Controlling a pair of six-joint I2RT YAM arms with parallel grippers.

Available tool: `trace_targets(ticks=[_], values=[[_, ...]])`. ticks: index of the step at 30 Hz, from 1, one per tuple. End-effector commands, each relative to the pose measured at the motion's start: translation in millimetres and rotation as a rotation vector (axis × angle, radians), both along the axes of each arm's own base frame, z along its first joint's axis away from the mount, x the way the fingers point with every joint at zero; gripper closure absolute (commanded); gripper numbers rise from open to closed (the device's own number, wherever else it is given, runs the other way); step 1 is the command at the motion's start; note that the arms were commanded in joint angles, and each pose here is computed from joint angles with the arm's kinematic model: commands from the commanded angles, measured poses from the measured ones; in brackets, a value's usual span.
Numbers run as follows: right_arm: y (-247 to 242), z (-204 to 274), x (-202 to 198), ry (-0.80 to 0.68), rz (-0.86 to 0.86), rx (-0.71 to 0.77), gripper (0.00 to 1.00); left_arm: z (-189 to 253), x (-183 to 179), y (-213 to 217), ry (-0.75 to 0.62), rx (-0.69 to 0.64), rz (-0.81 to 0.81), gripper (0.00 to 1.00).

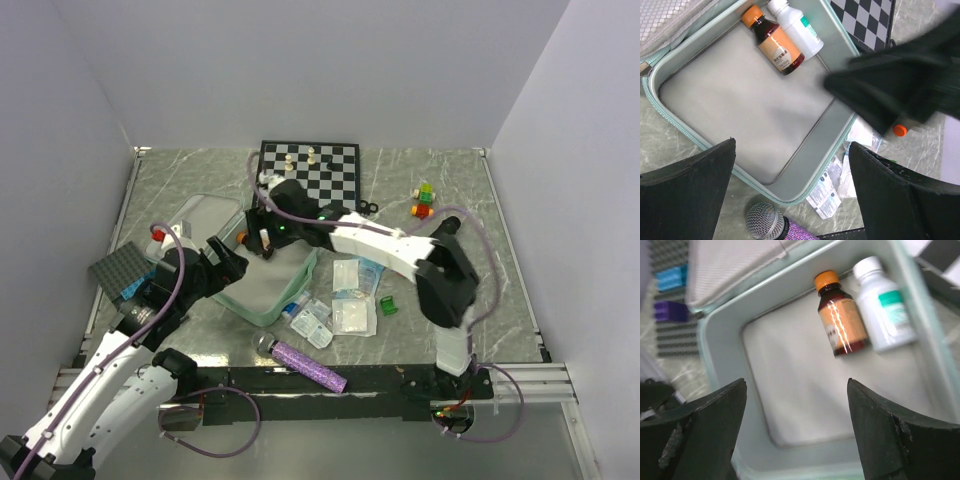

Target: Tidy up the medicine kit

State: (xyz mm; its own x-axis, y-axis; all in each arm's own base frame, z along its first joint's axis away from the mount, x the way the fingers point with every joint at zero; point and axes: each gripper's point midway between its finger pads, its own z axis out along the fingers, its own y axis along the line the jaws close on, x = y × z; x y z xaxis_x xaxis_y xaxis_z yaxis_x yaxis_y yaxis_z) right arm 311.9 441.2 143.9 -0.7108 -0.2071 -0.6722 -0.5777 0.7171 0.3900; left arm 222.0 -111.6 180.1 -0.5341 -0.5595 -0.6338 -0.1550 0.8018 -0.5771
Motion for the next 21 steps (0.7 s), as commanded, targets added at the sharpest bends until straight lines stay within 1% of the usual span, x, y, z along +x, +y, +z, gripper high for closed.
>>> trace_targets(ticks=[1,2,3,4,5,7,10,11,14,16,18,21], values=[[-44.5,79.8,-4.6,-0.164,-0.071,0.081,0.12,17.5,4.1,-1.6,-0.065,-0.027,0.001,0.01],[-61.7,83.8,-8.5,-0.192,-0.104,0.072,0.12,17.3,4.8,-1.8,-0.069,-0.028,0.001,0.01],[-73.0,76.9,-16.5,-0.187,-0.109,0.059,0.13,17.7,4.7,-2.4,-0.07,-0.032,-0.001,0.01],[-92.2,77.6,-21.5,-0.212,-0.149,0.047,0.13,16.0,4.7,-2.4,-0.066,-0.031,0.0,0.01],[-108.2,68.2,-23.5,-0.22,-0.192,0.015,0.13,14.9,5.0,-3.3,-0.064,-0.031,-0.003,0.01],[-143.6,30.3,-37.8,-0.187,-0.256,-0.073,0.14,13.0,5.9,-4.4,-0.06,-0.033,-0.005,0.01],[-188.1,-7.6,-55.8,-0.139,-0.348,-0.163,0.14,11.2,7.0,-9.2,-0.056,-0.048,-0.021,0.02],[-197.8,-16.2,-61.2,-0.123,-0.363,-0.173,0.14,10.4,7.3,-11.9,-0.056,-0.056,-0.031,0.02],[-206.5,-35.5,-80.1,-0.066,-0.332,-0.163,0.17,8.2,8.8,-22.2,-0.056,-0.098,-0.061,0.03],[-201.3,-41.4,-93.0,-0.039,-0.286,-0.135,0.19,5.9,9.6,-27.7,-0.049,-0.117,-0.077,0.04],[-187.7,-43.4,-106.3,-0.036,-0.216,-0.088,0.19,5.7,10.8,-31.4,-0.044,-0.13,-0.085,0.04],[-168.2,-48.7,-121.3,-0.052,-0.136,-0.097,0.19,3.2,10.8,-32.4,-0.031,-0.129,-0.087,0.04]])
